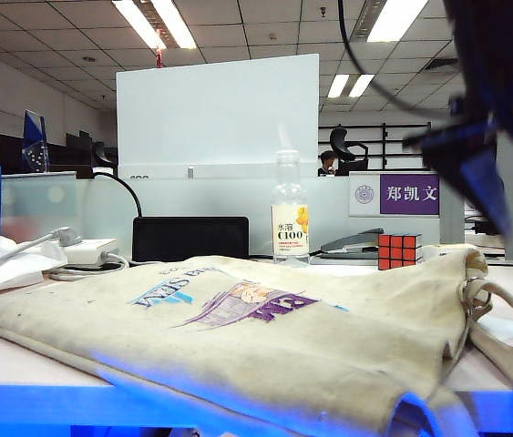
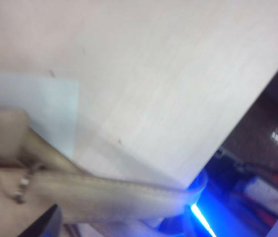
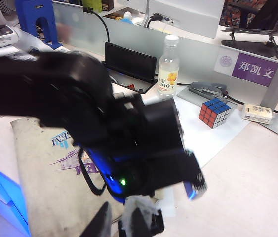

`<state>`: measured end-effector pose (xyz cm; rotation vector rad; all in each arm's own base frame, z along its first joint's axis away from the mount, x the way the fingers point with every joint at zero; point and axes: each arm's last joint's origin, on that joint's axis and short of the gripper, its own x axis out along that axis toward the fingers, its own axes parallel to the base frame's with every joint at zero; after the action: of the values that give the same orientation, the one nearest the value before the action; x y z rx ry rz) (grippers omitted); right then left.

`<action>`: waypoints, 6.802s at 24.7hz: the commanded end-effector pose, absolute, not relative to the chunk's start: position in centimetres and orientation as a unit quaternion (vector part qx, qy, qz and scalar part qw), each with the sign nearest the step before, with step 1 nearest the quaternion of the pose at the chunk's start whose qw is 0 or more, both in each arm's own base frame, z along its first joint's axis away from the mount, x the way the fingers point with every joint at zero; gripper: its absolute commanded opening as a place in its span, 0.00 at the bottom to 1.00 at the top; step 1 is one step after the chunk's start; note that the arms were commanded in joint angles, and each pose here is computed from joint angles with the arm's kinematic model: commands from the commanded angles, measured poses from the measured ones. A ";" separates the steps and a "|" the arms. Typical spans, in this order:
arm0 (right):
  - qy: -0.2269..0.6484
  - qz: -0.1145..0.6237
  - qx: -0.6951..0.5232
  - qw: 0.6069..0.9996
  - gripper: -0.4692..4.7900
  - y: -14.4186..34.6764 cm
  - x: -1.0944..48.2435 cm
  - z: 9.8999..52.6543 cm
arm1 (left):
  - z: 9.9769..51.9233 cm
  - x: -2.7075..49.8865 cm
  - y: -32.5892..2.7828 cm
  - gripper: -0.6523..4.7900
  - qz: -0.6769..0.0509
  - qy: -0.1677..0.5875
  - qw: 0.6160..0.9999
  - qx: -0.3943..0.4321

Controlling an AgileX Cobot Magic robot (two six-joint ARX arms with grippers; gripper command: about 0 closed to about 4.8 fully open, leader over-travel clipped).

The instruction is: Take the glasses case out of the canvas bag and put it on the table.

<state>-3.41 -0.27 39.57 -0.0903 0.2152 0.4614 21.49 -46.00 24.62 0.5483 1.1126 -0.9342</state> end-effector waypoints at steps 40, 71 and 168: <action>0.099 0.228 -0.045 0.968 0.20 -0.3 -3.5 39.7 | 18.8 23.6 -47.3 0.11 -0.454 0.556 0.669 0.192; 0.060 0.198 -0.179 0.962 0.09 1.5 3.6 36.0 | 45.0 27.1 -27.5 0.11 -0.545 0.414 0.728 -0.030; 0.199 0.425 -0.119 0.875 0.53 6.6 10.4 31.4 | 45.9 25.5 -25.4 0.11 -0.559 0.408 0.721 0.028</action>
<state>10.06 6.48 31.53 -0.2264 0.4165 0.8833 25.79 -25.57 45.35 0.0648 0.9325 -1.2104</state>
